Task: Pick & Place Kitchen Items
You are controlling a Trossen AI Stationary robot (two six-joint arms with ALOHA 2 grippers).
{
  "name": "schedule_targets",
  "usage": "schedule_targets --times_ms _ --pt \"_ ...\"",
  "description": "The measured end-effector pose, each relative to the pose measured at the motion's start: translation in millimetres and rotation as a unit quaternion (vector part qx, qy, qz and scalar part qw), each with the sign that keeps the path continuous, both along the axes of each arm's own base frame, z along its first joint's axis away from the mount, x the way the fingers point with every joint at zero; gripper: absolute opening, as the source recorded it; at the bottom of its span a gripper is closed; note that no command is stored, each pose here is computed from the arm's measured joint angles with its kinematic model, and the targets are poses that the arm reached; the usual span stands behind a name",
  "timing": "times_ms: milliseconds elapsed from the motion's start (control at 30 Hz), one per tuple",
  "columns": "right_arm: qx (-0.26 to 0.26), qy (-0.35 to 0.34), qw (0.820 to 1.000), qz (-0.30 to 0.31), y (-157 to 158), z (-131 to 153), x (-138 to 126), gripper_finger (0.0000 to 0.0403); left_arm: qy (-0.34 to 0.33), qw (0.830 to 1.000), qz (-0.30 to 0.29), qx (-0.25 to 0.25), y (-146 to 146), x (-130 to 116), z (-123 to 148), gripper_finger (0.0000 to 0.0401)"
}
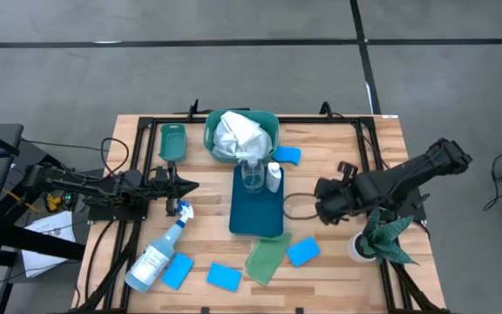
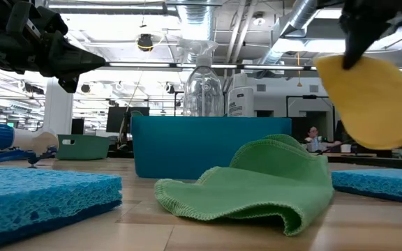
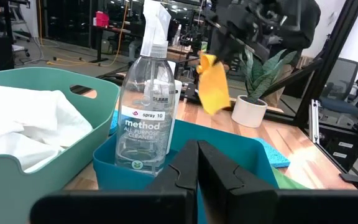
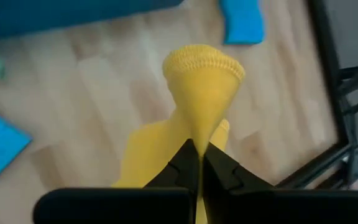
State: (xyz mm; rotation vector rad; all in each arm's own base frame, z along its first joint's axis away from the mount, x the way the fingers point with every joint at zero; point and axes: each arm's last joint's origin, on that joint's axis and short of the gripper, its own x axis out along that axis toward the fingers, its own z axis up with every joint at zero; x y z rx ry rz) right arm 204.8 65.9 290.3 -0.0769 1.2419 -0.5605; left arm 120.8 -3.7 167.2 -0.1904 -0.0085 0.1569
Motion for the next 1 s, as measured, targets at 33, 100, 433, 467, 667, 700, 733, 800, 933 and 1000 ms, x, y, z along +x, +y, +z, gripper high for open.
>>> schedule_targets --times_ms 33,100,433,467,667,700,733,800,933,1000 --pt "-0.005 -0.008 1.0 -0.005 -5 3 -1 0.0 0.0 1.0 0.0 0.0 0 0 0 0.0" --pt "-0.014 -0.022 1.0 -0.018 -16 9 -4 0.0 0.0 1.0 0.0 0.0 0 0 0 0.0" --pt "-0.053 -0.071 0.993 -0.072 -64 32 -20 0.0 0.0 1.0 0.0 0.0 0 0 0 0.0" --pt "-0.055 -0.073 0.993 -0.075 -68 34 -21 0.0 0.0 1.0 0.0 0.0 0 0 0 0.0" --pt "-0.065 -0.092 0.988 -0.101 -89 42 -26 0.0 0.0 1.0 0.0 0.0 0 0 0 0.0" --pt "-0.067 -0.095 0.988 -0.106 -92 42 -27 0.0 0.0 1.0 0.0 0.0 0 0 0 0.0" --pt "-0.068 -0.098 0.987 -0.111 -95 43 -28 0.0 0.0 1.0 0.0 0.0 0 0 0 0.0" --pt "-0.071 -0.105 0.984 -0.123 -101 44 -27 0.0 0.0 1.0 0.0 0.0 0 0 0 0.0" --pt "-0.071 -0.124 0.978 -0.15 -112 46 -25 0.0 0.0 1.0 0.0 0.0 0 0 0 0.0" --pt "-0.068 -0.137 0.976 -0.154 -118 46 -23 0.0 0.0 1.0 0.0 0.0 0 0 0 0.0"
